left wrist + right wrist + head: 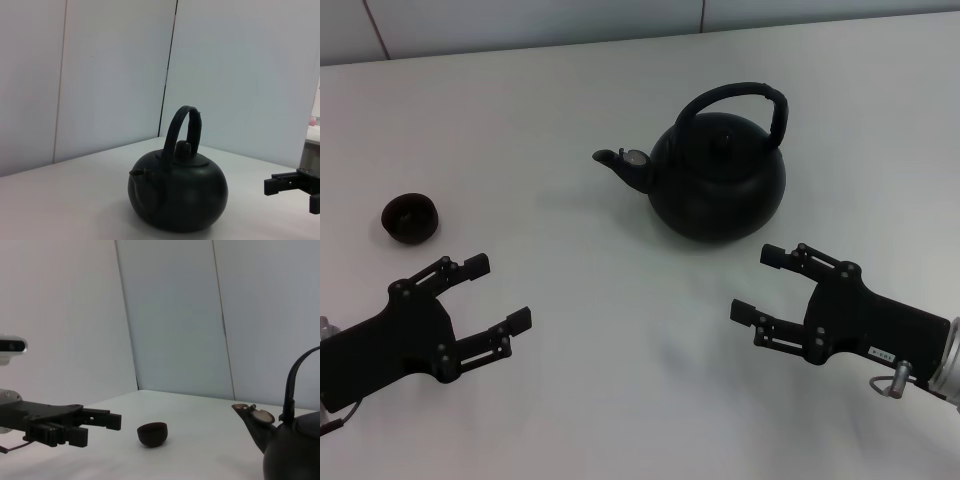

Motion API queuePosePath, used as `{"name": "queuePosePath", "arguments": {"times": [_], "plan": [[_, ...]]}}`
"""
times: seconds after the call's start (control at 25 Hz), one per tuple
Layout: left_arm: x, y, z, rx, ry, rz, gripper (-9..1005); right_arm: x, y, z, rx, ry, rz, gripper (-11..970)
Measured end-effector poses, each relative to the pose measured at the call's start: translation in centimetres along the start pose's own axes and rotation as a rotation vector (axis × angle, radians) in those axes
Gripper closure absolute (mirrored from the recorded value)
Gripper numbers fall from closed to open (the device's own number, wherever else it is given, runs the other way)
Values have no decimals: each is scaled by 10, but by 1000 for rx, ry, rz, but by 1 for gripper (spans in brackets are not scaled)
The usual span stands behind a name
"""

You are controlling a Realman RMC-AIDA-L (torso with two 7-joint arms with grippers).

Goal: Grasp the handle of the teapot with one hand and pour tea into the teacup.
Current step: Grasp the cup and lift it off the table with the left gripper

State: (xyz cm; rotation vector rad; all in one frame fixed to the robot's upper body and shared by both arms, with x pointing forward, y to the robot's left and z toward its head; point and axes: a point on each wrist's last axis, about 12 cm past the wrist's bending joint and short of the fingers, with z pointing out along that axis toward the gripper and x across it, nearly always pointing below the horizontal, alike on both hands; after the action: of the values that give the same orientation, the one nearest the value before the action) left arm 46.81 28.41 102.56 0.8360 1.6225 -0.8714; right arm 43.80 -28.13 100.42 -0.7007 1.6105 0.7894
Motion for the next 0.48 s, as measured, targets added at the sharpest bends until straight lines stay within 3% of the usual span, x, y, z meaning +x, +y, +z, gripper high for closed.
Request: {"name": "queuePosePath", "arguments": {"times": [0.48], "plan": [[0, 0, 0, 0, -2, -1, 148, 0, 0, 0, 0, 0, 0, 140]]}}
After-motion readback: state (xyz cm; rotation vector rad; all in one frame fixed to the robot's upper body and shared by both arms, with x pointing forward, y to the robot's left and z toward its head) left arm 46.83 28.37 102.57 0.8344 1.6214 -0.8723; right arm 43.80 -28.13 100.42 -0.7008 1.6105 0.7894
